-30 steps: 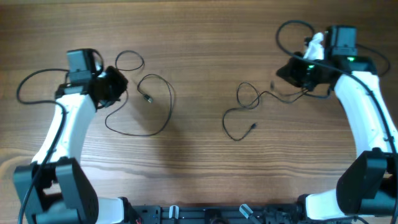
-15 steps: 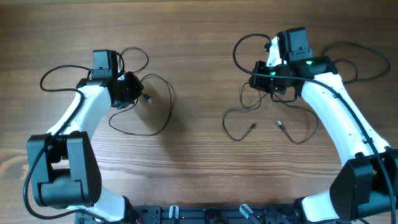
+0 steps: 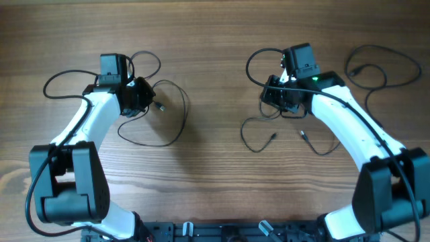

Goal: Untangle cables

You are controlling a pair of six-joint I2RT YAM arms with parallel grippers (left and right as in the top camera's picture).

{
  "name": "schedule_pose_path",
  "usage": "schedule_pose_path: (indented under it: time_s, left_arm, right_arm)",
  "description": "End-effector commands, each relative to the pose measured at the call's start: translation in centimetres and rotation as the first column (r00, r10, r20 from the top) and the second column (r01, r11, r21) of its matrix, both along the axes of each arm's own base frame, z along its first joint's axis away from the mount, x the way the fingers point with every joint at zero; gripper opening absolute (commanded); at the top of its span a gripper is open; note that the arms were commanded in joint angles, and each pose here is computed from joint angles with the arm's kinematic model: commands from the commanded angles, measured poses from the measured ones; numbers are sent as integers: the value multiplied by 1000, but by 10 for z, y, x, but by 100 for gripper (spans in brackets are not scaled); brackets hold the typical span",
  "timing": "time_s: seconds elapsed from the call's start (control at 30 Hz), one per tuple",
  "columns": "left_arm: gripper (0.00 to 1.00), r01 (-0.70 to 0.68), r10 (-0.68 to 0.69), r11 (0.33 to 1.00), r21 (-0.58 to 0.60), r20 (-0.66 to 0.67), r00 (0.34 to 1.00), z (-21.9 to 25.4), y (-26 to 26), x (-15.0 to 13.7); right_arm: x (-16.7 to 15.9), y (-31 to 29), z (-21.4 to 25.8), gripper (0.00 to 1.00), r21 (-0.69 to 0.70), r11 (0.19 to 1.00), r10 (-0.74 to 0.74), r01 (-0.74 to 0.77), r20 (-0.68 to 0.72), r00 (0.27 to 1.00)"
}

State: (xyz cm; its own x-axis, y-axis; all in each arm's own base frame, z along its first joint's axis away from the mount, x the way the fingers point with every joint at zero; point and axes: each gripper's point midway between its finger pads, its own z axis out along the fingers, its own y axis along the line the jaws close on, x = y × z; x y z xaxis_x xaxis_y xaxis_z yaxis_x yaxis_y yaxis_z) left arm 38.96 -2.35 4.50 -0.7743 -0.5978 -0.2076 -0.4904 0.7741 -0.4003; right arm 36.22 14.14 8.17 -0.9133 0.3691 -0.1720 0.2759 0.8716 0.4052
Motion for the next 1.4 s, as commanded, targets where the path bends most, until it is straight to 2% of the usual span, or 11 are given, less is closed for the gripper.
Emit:
schedule_pose_path:
  time_s: [0.0, 0.07, 0.13, 0.3, 0.5, 0.53, 0.63, 0.7, 1.13, 1.27, 1.37]
  left_arm:
    - [5, 22, -22, 1000, 15, 11, 1000, -1, 0, 3]
    - [7, 22, -22, 1000, 15, 12, 1000, -1, 0, 3]
    - [9, 22, -22, 1000, 15, 13, 1000, -1, 0, 3]
    - [24, 22, -22, 1000, 15, 15, 1000, -1, 0, 4]
    - [30, 22, -22, 1000, 16, 18, 1000, 0, 0, 5]
    - [38, 22, -22, 1000, 16, 20, 1000, 0, 0, 5]
    - [86, 21, -22, 1000, 16, 22, 1000, 0, 0, 6]
    - [100, 21, -22, 1000, 16, 23, 1000, 0, 0, 6]
    - [100, 21, -22, 1000, 16, 23, 1000, 0, 0, 6]
    - [100, 21, -22, 1000, 16, 23, 1000, 0, 0, 6]
    - [100, 21, -22, 1000, 16, 23, 999, 0, 0, 6]
  right_arm:
    - [-5, -3, -27, 61, -19, 997, -76, 75, -82, 994]
    - [-6, -5, -37, 73, -30, 994, -107, 104, -112, 988]
    - [-7, -5, -44, 75, -34, 992, -124, 120, -136, 983]
    - [-14, -1, -61, 77, -43, 993, -113, 107, -187, 976]
    - [-36, 18, -74, 77, -31, 999, -51, 45, -246, 968]
    - [-39, 23, -75, 77, -32, 999, -36, 29, -248, 968]
    - [-46, 38, -77, 77, -26, 1000, -9, 2, -244, 970]
    - [-48, 50, -76, 77, -18, 999, 24, -29, -227, 974]
    - [-56, 137, -58, 77, 68, 961, 269, -266, -41, 962]
    - [-45, 135, -32, 76, 53, 948, 314, -313, -7, 949]
    - [-29, 114, -11, 77, -12, 960, 278, -278, 20, 960]
